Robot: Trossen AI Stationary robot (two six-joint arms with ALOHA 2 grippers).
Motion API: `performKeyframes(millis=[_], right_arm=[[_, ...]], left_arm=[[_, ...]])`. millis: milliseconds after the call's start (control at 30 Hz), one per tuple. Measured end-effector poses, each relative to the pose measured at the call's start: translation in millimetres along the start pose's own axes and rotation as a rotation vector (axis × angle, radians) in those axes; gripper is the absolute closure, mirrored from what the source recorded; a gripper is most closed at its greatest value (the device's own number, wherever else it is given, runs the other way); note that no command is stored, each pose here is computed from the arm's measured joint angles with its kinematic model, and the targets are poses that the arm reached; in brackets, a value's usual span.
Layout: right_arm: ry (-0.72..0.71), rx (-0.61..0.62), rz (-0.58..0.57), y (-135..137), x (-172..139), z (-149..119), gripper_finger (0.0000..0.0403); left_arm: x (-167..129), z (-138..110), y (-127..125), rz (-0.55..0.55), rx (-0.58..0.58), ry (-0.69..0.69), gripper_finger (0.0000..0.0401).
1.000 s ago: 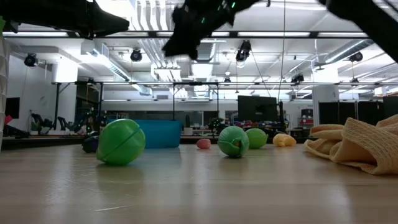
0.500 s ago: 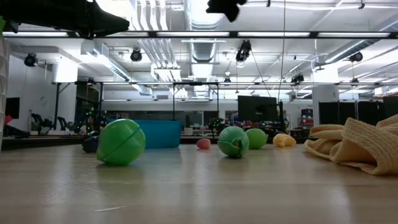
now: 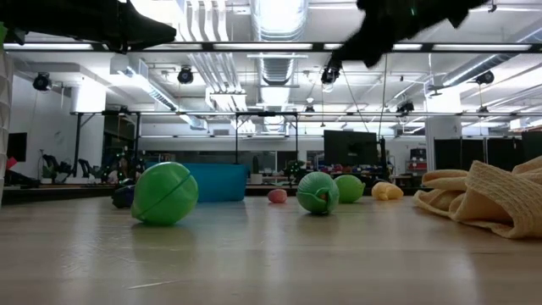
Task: Pick and placing Produce into tupperware
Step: Put the peach into the blue bin
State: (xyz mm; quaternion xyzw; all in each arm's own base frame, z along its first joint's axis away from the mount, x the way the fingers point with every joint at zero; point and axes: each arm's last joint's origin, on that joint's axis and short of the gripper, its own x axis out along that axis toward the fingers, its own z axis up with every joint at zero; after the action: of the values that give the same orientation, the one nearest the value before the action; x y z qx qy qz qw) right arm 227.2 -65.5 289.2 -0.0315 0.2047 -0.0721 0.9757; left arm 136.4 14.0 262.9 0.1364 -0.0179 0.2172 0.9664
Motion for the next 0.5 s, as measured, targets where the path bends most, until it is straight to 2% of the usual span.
performKeyframes(millis=[100,167,300,500], right_arm=[[0.068,0.031,-0.141,0,1,-28,0.0298],[0.087,0.062,-0.195,0,3,-43,0.0301],[0.102,0.08,-0.204,2,7,-61,0.0303],[0.062,0.107,-0.209,2,12,-62,0.0301]], left_arm=[[0,0,0,0.0,0.0,0.0,0.0192],[0,0,0,0.0,0.0,0.0,0.0192],[0,0,0,0.0,0.0,0.0,0.0192],[0,0,0,0.0,0.0,0.0,0.0192]])
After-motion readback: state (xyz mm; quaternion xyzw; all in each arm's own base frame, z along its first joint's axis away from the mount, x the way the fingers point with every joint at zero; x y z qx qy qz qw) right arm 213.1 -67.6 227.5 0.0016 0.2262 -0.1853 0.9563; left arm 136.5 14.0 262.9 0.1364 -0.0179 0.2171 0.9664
